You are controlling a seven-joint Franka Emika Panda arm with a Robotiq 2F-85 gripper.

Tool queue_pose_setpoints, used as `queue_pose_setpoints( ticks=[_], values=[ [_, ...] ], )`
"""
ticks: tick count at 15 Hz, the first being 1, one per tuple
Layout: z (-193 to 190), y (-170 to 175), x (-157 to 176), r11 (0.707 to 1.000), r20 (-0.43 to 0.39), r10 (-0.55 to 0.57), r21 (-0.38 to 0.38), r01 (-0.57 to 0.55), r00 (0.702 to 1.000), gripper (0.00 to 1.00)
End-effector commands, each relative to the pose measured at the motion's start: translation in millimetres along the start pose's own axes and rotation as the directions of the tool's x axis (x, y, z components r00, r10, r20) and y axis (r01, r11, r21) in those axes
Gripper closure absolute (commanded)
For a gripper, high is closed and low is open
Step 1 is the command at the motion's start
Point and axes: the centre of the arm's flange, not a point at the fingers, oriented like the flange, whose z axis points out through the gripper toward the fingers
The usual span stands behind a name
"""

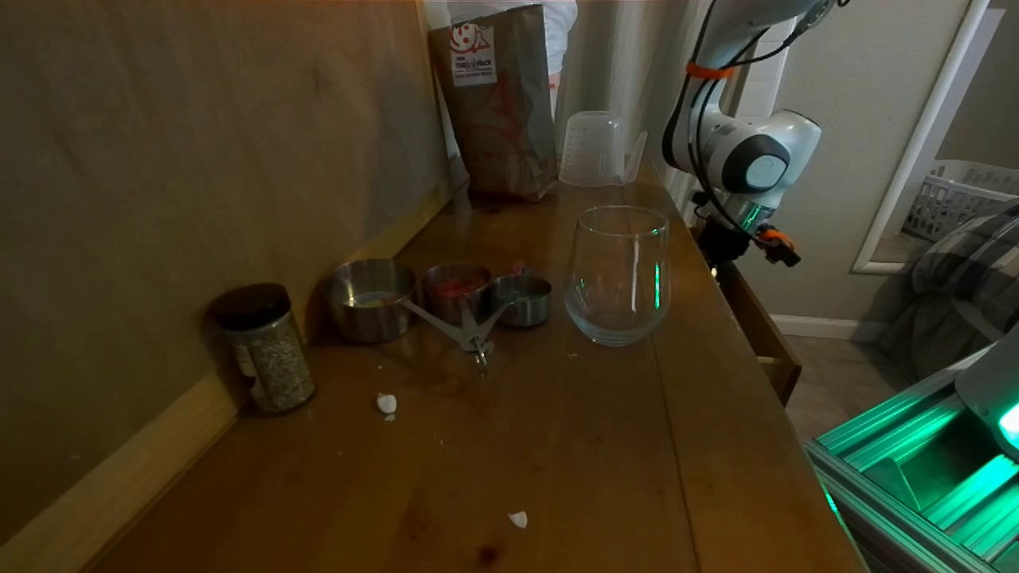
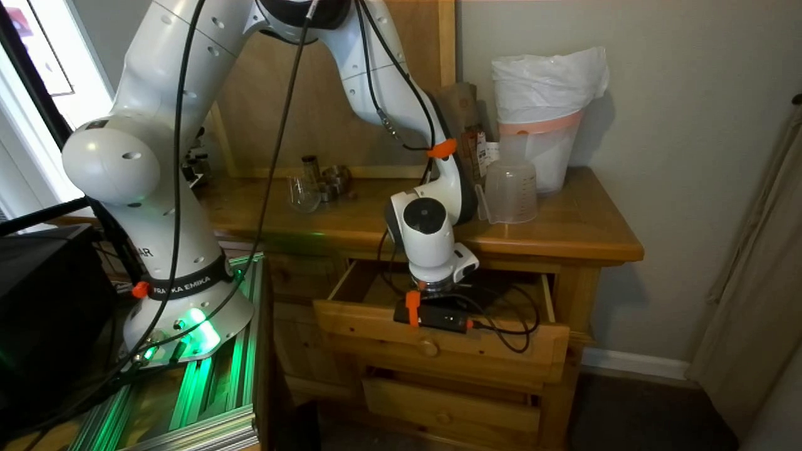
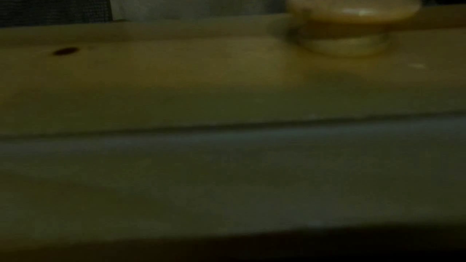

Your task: Open the topmost drawer on the right then hang the towel on the front of the drawer..

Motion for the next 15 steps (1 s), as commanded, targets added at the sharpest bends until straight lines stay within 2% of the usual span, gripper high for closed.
queue_pose_setpoints(
  ticks=[1, 6, 10, 15],
  values=[
    [-36, -7, 9, 1.000, -0.009, -0.001, -0.024, 0.000, 1.000, 0.98],
    [-73, -12, 10, 0.998, -0.016, 0.034, -0.058, -0.035, 0.999, 0.98],
    [-101, -22, 8, 0.997, -0.030, 0.062, -0.051, -0.063, 0.998, 0.98],
    [-143, -35, 5, 0.997, -0.010, 0.066, -0.034, -0.066, 0.998, 0.98]
  ],
)
